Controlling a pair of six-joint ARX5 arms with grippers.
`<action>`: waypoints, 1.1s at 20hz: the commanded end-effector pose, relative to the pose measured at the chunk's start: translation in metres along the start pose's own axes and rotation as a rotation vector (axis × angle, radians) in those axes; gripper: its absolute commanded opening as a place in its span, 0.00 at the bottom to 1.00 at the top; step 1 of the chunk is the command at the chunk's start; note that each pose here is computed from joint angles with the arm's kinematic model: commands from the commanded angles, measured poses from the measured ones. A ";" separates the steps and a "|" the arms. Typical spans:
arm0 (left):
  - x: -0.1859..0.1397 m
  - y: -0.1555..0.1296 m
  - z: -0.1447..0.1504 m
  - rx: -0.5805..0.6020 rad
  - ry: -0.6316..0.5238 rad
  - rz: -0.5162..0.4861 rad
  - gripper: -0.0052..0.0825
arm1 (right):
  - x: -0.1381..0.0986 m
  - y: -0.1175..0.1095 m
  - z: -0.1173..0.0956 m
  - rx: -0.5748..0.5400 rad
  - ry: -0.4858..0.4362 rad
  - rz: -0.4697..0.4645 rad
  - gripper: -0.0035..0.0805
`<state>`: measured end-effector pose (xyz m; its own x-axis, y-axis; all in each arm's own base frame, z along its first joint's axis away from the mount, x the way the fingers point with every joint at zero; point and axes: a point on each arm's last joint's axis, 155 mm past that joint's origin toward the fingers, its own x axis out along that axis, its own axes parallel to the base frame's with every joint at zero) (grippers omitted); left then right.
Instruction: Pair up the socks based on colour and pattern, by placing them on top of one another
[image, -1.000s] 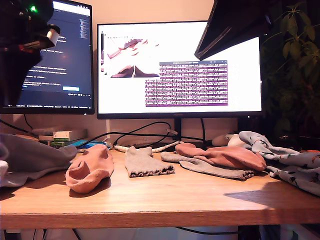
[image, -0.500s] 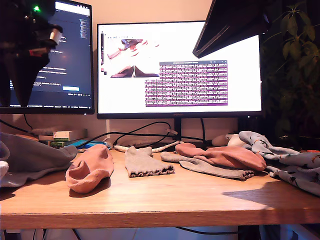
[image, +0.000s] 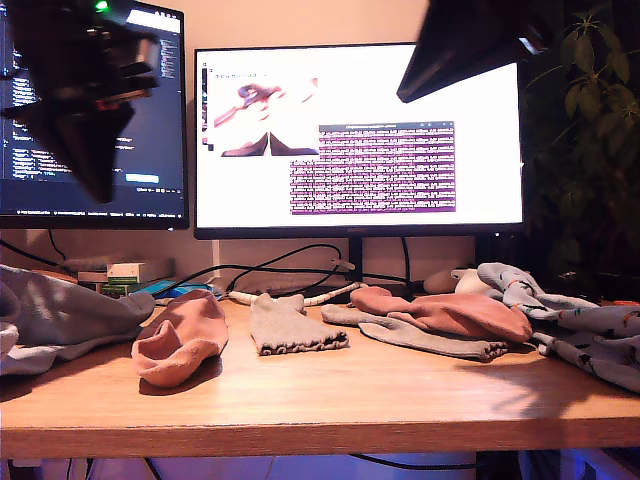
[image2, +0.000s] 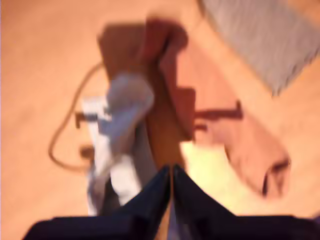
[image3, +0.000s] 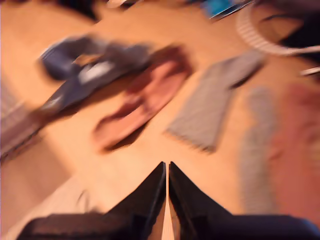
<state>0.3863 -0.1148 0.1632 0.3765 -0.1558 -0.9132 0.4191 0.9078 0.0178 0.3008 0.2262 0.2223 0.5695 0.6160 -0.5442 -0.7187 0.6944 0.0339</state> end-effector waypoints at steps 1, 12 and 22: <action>-0.014 0.002 -0.003 -0.008 -0.053 0.012 0.03 | 0.002 -0.011 -0.010 0.055 -0.004 -0.026 0.03; -0.045 0.008 -0.053 -0.056 -0.340 0.107 0.03 | -0.039 -0.027 -0.018 0.110 -0.252 -0.141 0.03; 0.003 0.021 -0.101 -0.367 -0.142 0.125 0.85 | -0.049 -0.023 -0.018 0.102 -0.264 -0.142 0.03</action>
<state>0.3134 -0.0599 0.1347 0.5667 -0.0830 -0.8197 0.0893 0.9952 -0.0390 0.2839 0.1718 0.2439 0.7647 0.5734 -0.2939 -0.5841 0.8095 0.0595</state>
